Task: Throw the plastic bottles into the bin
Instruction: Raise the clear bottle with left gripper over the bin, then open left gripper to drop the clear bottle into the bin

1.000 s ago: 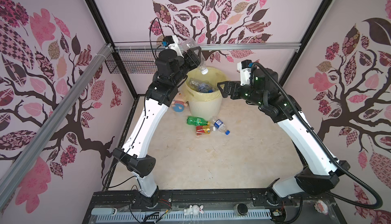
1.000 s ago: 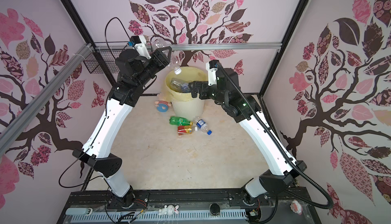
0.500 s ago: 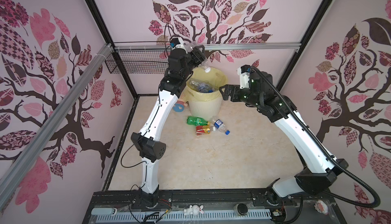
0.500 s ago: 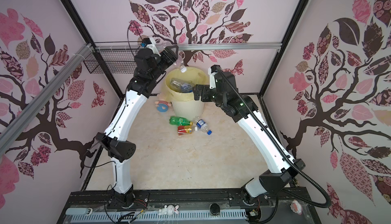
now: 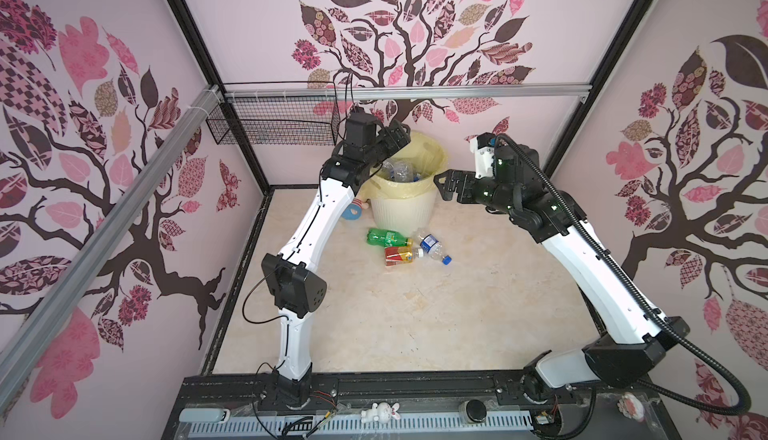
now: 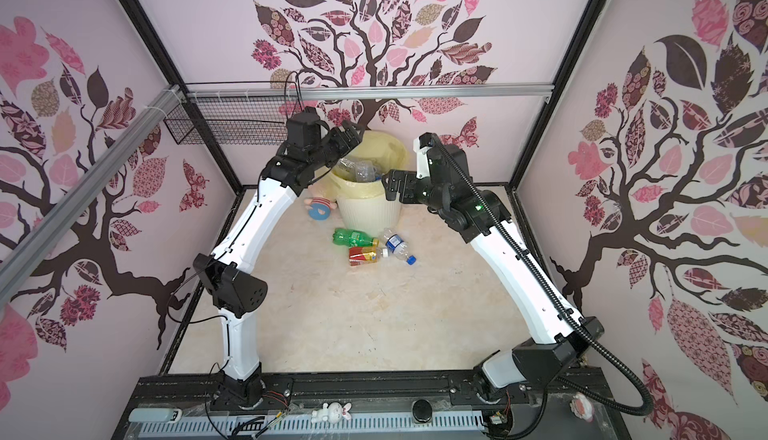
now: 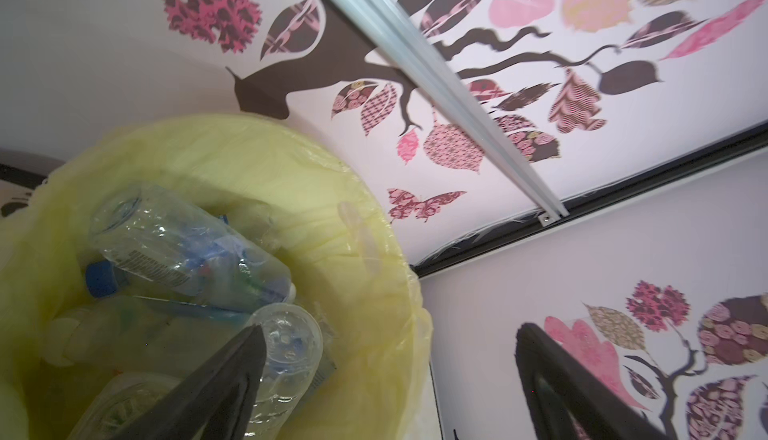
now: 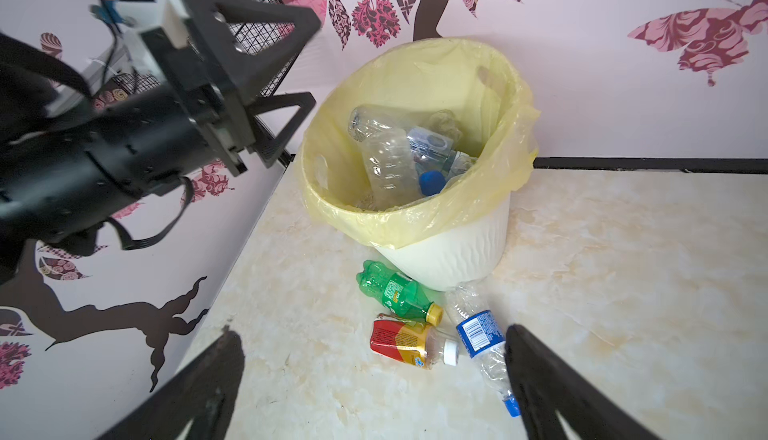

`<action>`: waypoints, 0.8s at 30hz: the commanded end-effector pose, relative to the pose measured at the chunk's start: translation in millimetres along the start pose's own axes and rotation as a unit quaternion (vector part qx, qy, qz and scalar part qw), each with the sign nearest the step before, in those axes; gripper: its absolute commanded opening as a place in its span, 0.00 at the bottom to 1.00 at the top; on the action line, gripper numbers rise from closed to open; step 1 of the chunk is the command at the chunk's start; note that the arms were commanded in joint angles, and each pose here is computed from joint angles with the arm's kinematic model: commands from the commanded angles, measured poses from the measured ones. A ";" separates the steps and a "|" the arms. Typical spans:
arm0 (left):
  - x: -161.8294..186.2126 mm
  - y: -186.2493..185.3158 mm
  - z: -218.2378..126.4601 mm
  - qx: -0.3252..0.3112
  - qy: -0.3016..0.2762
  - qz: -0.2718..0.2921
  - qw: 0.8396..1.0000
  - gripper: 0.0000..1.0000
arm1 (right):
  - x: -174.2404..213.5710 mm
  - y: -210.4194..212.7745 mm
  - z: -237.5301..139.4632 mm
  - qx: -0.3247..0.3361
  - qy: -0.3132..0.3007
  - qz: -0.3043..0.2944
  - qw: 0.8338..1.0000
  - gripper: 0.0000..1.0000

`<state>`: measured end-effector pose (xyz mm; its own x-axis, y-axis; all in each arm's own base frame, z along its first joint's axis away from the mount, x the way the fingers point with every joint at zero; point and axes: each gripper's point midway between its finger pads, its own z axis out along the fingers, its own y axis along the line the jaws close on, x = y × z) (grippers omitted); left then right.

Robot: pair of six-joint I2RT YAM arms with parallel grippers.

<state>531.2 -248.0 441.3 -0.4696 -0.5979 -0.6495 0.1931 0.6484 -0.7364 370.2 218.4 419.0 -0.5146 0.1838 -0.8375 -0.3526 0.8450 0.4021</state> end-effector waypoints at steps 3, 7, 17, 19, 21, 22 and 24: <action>-7.6 -18.7 -21.4 0.028 0.000 0.008 1.000 0.97 | -2.2 6.3 -4.8 -0.020 -0.007 0.019 1.000 1.00; -9.7 -23.7 -33.9 0.030 0.002 0.012 0.999 0.97 | 2.8 4.5 -2.6 -0.019 -0.003 0.024 1.000 1.00; 4.8 -19.4 -72.7 0.030 0.019 -0.005 0.999 0.97 | 44.8 -19.1 11.9 0.010 0.050 0.031 0.998 1.00; 8.5 -16.7 -82.7 0.030 0.020 -0.009 0.999 0.97 | 57.7 -27.6 14.1 0.020 0.059 0.029 0.998 1.00; 16.0 -10.3 -91.6 0.025 0.025 -0.012 0.999 0.97 | 71.5 -37.7 16.5 0.032 0.070 0.031 0.997 1.00; 19.0 -7.8 -97.1 0.023 0.026 -0.015 0.999 0.97 | 80.5 -43.0 18.4 0.037 0.078 0.033 0.996 1.00; 26.4 -1.9 -105.8 0.020 0.031 -0.021 0.999 0.97 | 96.9 -53.9 21.9 0.048 0.092 0.039 0.994 1.00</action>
<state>438.0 -219.4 440.5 -0.5396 -0.5798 -0.6105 0.1870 0.6244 -0.7584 362.0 211.7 304.3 -0.6919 0.1408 -0.7082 -0.2453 0.8766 0.4140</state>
